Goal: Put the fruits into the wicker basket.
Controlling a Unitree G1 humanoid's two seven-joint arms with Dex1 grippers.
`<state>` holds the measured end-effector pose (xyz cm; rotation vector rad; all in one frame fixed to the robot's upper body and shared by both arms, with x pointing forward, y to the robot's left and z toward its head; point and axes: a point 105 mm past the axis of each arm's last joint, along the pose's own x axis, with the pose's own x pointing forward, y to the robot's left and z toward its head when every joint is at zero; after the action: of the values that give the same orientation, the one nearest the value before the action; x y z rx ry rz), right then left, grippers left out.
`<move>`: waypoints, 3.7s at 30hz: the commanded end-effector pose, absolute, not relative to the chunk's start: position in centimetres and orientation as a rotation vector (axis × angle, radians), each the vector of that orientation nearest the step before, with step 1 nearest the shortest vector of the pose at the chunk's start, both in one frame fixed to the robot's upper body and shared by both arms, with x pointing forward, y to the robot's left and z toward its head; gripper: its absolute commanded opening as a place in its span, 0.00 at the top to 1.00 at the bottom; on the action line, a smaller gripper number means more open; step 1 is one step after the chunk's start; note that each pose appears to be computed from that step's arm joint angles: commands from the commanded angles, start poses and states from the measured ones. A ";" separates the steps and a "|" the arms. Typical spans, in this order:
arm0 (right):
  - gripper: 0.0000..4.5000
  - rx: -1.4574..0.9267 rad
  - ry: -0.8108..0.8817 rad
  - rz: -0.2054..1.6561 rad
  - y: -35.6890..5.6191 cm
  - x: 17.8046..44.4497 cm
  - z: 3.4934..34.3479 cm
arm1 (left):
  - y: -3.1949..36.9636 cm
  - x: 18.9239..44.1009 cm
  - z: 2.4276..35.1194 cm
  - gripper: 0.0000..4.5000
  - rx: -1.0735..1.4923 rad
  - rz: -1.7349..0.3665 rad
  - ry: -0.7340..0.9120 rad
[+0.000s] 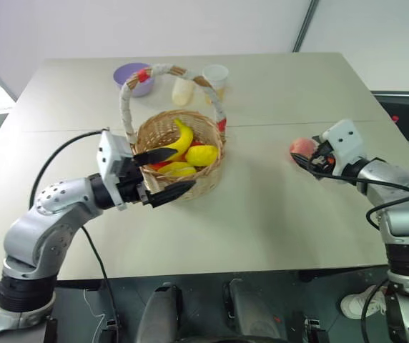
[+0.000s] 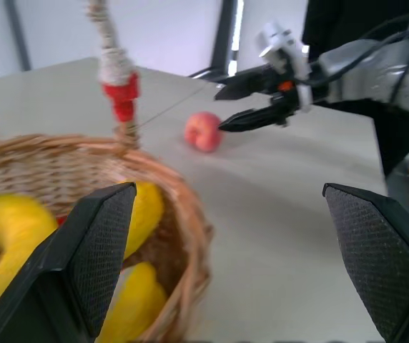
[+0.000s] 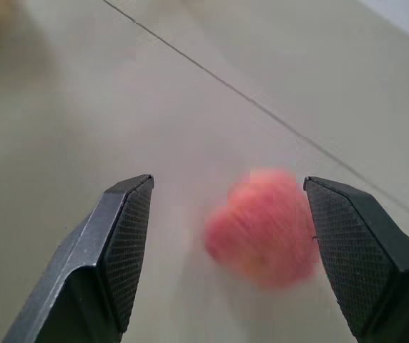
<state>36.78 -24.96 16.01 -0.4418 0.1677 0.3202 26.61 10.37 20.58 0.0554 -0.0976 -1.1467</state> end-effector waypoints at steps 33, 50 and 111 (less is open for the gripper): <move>0.59 -0.410 -0.200 1.112 -7.9 28.8 24.0 | 19.4 27.1 20.6 0.00 0.145 -0.855 -0.048; 0.02 -0.248 -0.323 1.038 0.3 32.1 25.4 | 18.9 25.7 20.5 0.00 0.124 -0.811 -0.065; 0.61 -0.156 -0.290 -0.219 -35.2 34.5 24.0 | 12.4 28.7 20.5 0.00 -0.016 -1.060 -0.143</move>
<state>35.47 -34.82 21.88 -0.1331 -0.2149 -0.2025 28.81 12.52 19.66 -0.0382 -0.1009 -1.0472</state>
